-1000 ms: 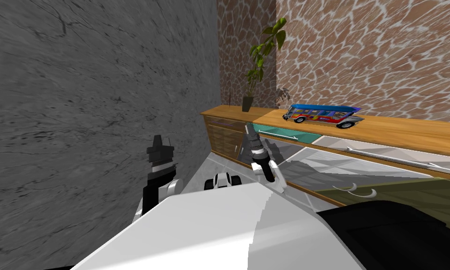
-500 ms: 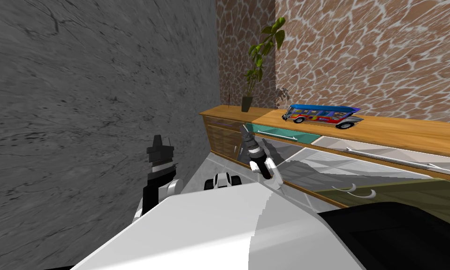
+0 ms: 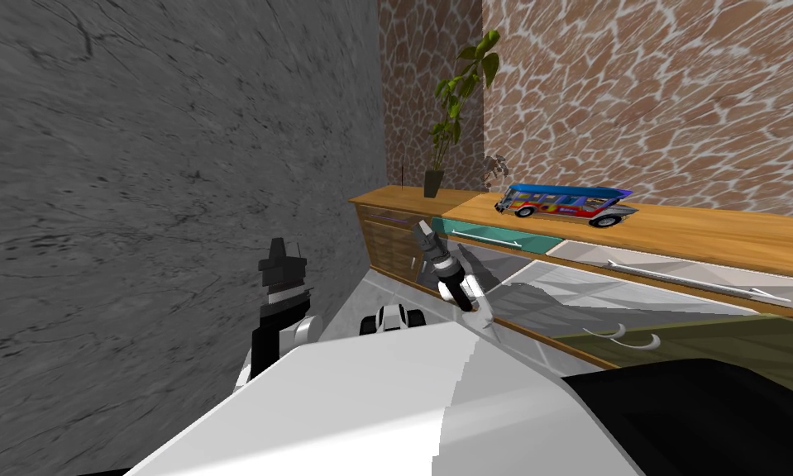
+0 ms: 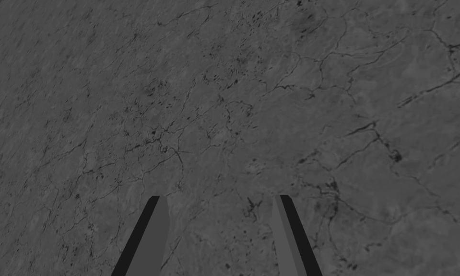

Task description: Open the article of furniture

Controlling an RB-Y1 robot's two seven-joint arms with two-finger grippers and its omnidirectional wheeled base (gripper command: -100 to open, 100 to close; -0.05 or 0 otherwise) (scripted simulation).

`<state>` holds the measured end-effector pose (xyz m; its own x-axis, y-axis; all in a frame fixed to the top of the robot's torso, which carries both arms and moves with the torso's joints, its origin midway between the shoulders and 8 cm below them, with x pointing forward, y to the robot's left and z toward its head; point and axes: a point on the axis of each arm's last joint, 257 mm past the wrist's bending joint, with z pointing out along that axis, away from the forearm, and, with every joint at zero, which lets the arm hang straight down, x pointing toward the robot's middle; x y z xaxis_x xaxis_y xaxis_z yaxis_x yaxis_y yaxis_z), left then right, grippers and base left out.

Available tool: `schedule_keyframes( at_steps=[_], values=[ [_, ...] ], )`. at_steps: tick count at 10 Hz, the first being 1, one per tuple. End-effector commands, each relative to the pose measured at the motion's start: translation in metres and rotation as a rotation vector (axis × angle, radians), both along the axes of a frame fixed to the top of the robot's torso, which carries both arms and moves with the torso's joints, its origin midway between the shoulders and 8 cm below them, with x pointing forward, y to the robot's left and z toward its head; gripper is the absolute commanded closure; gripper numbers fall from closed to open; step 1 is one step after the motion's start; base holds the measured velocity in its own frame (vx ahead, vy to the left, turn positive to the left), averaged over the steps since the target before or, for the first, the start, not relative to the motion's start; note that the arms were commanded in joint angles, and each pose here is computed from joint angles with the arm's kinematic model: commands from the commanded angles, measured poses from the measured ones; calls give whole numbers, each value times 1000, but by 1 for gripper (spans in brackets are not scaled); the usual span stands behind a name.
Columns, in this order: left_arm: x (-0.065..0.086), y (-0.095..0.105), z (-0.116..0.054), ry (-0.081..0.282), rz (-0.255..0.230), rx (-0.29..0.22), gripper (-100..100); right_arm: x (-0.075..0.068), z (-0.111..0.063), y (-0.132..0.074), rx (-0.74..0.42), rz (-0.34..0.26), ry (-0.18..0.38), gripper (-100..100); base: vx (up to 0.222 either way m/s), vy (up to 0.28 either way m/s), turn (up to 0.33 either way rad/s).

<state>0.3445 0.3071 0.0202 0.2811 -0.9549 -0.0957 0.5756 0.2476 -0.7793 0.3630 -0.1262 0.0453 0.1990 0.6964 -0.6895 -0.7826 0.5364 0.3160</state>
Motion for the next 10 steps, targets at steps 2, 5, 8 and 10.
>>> schedule_keyframes(
  at_steps=[2,5,8,10],
  values=[
    [0,0,0,0,0,0,0,5,-6,23,-107,-4,-36,-100,7,-20,-6],
    [0,0,0,0,0,0,0,10,-14,39,-196,-12,-64,-100,9,-25,-7],
    [0,0,0,0,0,0,0,14,-21,54,-283,-18,-94,-100,9,-20,-7],
    [0,0,0,0,0,0,0,17,-28,58,-334,-39,-102,-100,8,-22,-2]
  ],
)
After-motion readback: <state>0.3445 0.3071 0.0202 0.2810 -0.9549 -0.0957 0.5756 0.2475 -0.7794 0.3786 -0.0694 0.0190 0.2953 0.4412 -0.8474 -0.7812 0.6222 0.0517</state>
